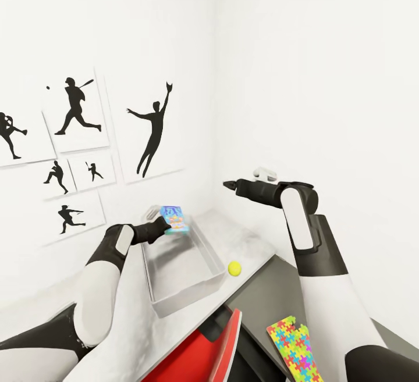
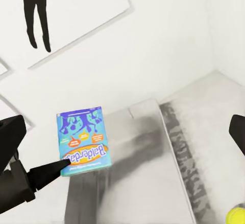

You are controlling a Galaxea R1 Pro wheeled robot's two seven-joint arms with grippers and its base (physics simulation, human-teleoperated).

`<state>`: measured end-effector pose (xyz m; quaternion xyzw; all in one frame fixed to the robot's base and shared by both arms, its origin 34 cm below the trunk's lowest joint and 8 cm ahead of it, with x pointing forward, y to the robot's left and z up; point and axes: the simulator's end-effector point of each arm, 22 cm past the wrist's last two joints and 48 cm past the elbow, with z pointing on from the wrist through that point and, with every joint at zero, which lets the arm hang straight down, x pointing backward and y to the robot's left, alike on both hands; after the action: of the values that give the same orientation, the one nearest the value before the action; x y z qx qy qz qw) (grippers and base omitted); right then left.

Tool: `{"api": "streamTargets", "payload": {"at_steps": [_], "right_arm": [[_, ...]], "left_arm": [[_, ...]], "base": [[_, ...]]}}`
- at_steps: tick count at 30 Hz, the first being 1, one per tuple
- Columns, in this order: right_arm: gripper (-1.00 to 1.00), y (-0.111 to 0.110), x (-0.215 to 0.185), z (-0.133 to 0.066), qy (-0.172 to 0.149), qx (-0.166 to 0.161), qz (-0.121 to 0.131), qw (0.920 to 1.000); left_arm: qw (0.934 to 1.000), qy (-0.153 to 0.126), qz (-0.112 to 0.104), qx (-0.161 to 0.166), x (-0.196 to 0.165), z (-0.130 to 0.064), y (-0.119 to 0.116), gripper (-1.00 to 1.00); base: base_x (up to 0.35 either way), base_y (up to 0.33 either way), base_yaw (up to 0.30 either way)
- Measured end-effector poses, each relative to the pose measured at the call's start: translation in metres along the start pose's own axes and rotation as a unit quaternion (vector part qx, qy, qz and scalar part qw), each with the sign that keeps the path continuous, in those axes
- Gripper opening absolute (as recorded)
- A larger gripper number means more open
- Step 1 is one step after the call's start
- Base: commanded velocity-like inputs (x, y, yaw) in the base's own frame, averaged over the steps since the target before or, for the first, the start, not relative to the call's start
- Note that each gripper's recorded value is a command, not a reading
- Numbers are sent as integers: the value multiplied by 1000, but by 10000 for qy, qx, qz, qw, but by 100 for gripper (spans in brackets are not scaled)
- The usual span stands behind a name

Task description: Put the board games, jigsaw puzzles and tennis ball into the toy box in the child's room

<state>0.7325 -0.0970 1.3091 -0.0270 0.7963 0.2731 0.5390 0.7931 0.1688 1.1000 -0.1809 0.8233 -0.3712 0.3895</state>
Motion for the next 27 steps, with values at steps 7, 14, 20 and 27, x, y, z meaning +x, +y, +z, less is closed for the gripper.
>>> {"api": "streamTargets", "payload": {"at_steps": [7, 14, 20, 27], "right_arm": [[100, -1, 5, 3, 50, -8, 22, 10000], [100, -5, 10, 8, 102, 6, 51, 9999], [100, -9, 15, 12, 149, 26, 78, 9999], [100, -13, 20, 17, 203, 41, 99, 9997]], "left_arm": [[9997, -59, -13, -230, 9, 10, 22, -100], [9991, -90, -100, -406, 10, 13, 36, -100], [9990, -99, -247, -362, 11, 17, 38, -100], [9989, -101, -262, -374, 9, 21, 38, -100]], "base": [[0, 0, 0], [0, 0, 0], [0, 0, 0], [0, 0, 0]]}}
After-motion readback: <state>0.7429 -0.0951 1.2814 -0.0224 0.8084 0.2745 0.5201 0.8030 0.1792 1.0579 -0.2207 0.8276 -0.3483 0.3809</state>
